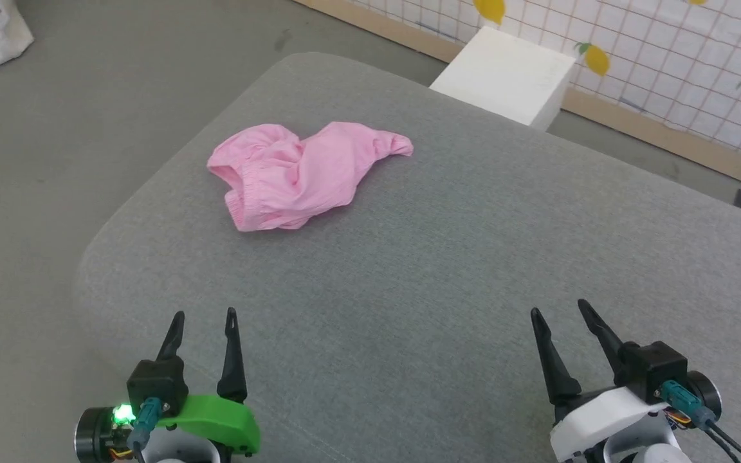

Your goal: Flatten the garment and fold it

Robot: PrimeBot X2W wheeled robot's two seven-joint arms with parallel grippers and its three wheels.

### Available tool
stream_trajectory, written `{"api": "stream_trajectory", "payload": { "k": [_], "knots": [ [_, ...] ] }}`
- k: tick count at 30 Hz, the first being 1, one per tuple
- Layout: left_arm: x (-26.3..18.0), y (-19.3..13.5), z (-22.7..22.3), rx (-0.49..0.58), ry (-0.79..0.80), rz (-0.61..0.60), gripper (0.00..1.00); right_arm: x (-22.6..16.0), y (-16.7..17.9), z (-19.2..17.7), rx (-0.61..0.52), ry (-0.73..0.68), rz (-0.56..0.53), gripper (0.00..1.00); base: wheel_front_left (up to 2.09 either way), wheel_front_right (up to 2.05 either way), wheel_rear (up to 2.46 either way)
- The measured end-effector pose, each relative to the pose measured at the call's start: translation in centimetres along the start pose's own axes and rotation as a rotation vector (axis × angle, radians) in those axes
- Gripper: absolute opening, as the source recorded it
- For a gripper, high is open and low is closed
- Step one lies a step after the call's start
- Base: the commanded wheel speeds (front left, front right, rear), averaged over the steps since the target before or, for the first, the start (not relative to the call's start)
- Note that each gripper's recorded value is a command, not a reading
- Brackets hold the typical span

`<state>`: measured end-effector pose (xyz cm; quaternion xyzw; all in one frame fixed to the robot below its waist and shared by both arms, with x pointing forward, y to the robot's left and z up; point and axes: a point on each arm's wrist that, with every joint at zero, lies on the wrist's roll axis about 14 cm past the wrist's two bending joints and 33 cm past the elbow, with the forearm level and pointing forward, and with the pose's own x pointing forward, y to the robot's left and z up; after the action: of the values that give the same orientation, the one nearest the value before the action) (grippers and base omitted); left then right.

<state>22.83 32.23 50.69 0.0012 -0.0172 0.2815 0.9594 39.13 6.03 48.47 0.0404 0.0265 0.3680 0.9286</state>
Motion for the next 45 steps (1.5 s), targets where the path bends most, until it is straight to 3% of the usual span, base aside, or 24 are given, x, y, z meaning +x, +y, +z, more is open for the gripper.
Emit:
{"api": "stream_trajectory", "payload": {
  "k": [22, 32, 39, 45],
  "knots": [
    [-2.1, 3.7, -0.4, -0.024, -0.001, 0.134, 1.00, 2.6, 3.4, -1.0, 0.024, 0.010, 0.115, 1.00, 0.00, 0.00, 0.00],
    [-1.6, 3.2, -0.8, -0.044, 0.017, 0.114, 1.00, 2.8, 2.9, -1.3, 0.036, 0.014, 0.105, 1.00, 0.00, 0.00, 0.00],
    [3.2, 2.3, 2.0, -0.152, -0.060, 0.031, 1.00, 3.9, 1.9, -0.5, 0.014, -0.001, 0.089, 1.00, 0.00, 0.00, 0.00],
    [11.1, 2.0, 7.2, -0.108, -0.096, -0.077, 1.00, 4.9, -0.9, 0.2, -0.018, -0.016, 0.030, 1.00, 0.00, 0.00, 0.00]
  ]
}}
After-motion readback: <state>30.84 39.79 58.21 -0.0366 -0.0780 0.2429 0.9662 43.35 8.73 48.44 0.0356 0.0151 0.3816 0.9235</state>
